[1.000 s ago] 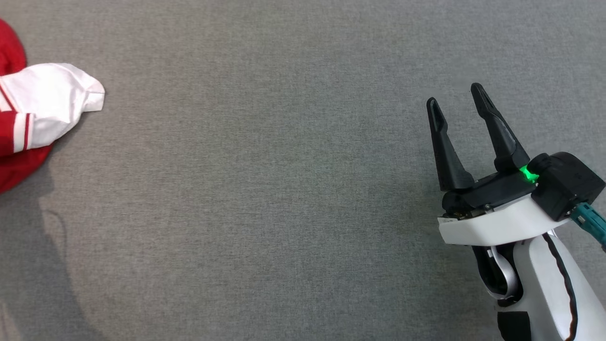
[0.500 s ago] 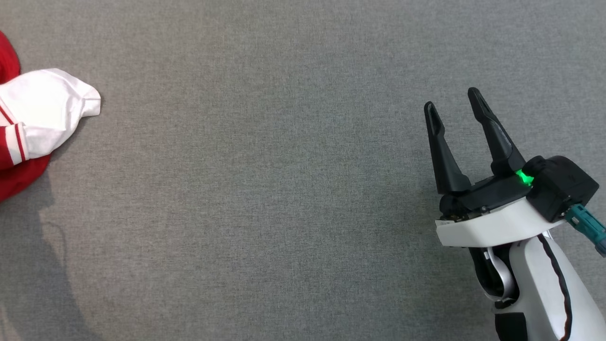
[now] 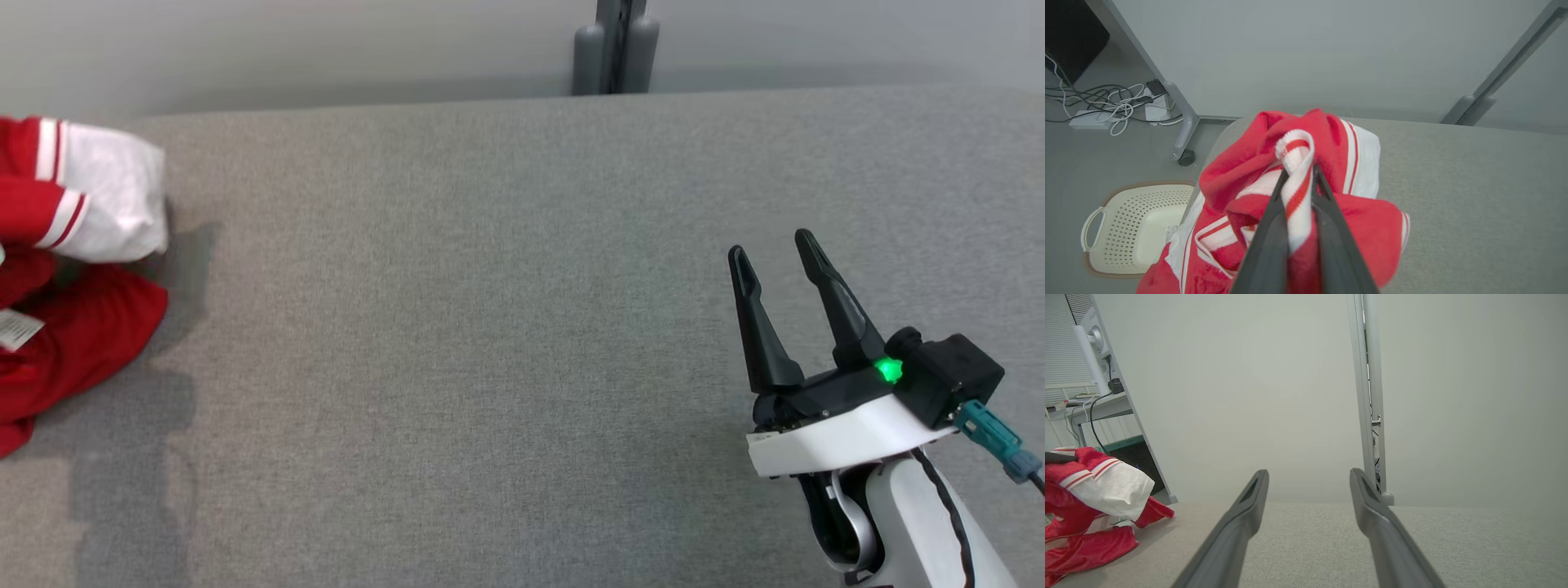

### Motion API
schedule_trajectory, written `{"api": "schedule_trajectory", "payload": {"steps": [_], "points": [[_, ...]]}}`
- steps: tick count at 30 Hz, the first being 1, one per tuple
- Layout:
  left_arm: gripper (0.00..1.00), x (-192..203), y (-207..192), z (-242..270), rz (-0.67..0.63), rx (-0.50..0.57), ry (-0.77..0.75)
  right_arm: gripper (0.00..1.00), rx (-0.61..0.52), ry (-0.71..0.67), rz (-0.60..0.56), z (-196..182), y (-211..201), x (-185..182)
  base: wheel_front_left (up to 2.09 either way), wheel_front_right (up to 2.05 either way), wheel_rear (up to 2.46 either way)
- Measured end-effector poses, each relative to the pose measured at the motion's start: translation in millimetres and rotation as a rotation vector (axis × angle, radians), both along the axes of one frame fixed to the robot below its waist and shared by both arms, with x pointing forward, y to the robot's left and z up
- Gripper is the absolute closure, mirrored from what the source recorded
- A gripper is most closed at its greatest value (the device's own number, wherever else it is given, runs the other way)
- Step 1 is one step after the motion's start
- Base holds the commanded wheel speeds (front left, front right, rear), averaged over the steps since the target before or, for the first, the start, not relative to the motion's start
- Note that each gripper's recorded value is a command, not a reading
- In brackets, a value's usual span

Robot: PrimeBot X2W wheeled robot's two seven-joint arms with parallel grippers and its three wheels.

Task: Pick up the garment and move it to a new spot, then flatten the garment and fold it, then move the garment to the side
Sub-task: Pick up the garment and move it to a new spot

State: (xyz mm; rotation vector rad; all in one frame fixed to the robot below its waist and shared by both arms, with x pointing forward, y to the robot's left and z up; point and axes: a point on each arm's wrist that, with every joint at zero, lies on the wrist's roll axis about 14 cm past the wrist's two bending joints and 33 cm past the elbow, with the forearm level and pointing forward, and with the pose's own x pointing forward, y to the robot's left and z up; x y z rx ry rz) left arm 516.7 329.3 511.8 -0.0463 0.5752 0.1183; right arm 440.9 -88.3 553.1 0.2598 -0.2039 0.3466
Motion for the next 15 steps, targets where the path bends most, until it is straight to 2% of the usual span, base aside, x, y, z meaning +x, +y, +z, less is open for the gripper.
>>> {"api": "schedule_trajectory", "payload": {"steps": [2,3,8,15], "points": [[1.00,9,-30,36,-0.084,-0.010,-0.084,0.00,0.009,-0.022,-0.018,10,-6,-9,0.00,0.00,0.00],[1.00,9,-30,36,-0.084,-0.010,-0.084,0.00,0.009,-0.022,-0.018,10,-6,-9,0.00,0.00,0.00],[1.00,20,-94,88,-0.264,-0.019,-0.201,0.00,0.016,-0.042,-0.070,20,-24,-23,0.00,0.00,0.00],[1.00,0,-204,135,-0.567,-0.079,-0.318,0.00,0.026,-0.064,-0.160,29,-54,-45,0.00,0.00,0.00]]}}
